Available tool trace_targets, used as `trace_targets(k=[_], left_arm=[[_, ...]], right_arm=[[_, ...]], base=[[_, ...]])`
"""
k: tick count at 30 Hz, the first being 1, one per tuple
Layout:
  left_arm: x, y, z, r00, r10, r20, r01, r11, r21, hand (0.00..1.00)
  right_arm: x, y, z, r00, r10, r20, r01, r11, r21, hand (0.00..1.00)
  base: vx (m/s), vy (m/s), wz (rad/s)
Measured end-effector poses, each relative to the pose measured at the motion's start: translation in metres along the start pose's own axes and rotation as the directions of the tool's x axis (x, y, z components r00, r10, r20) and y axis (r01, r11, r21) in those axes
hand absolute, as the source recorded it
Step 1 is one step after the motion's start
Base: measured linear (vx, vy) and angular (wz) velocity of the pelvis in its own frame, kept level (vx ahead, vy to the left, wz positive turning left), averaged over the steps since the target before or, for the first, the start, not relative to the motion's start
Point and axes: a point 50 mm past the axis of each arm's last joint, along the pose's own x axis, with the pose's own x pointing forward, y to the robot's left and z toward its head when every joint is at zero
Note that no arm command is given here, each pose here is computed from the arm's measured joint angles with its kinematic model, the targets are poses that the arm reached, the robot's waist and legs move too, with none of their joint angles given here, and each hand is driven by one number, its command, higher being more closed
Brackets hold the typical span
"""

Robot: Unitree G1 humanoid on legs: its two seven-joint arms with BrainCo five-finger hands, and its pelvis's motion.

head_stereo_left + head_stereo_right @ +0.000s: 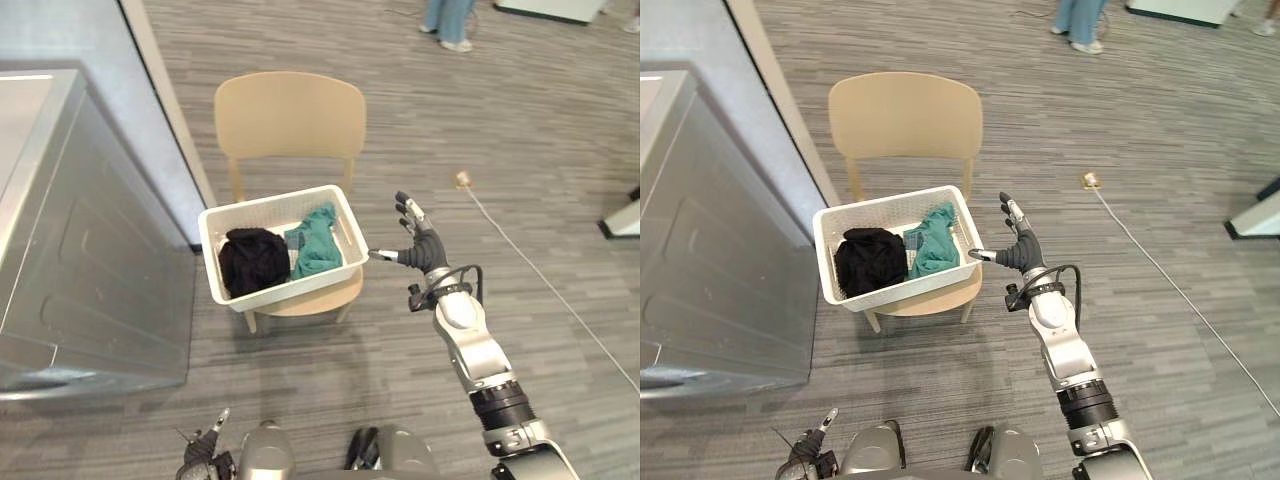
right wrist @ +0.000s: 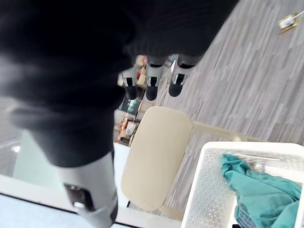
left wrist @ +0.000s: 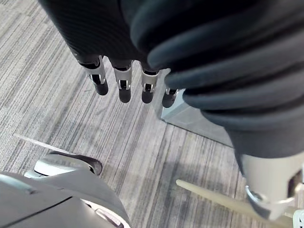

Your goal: Pick up the laundry basket with both hands and put the clothes into the washing machine.

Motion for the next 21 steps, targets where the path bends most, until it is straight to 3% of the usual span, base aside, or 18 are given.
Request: trace_targets(k=[2,3,9,21], left_arm=[[0.003,0.006,0.017,0.998,0.009,0.063,-0.009,1.000,0.013,0.00],[0.002,-0.007,0.027,0.995,-0.024,0.095,0.023,1.000,0.008,0.00],[-0.001,-0.015,0.032,0.990,-0.042,0.133,0.045,0.999,-0.022,0.00],[-0.001,-0.020,0.042,0.985,-0.050,0.164,0.059,0.997,-0.050,0.00]], right_arm=[[0.000,-0.005,0.005,1.000,0.003,0.022,-0.003,0.999,-0.037,0.00],[0.004,-0.012,0.009,0.999,0.007,0.041,-0.003,0.995,-0.095,0.00],[0.015,-0.016,0.019,0.996,0.044,0.075,-0.030,0.985,-0.172,0.00],[0.082,-0.039,0.072,0.981,0.032,0.192,0.044,0.923,-0.381,0.00]], base=[[0.10,-0.283,1.24],[0.05,-0.285,0.90],[0.00,-0.179,0.74],[-0.07,0.022,0.20]])
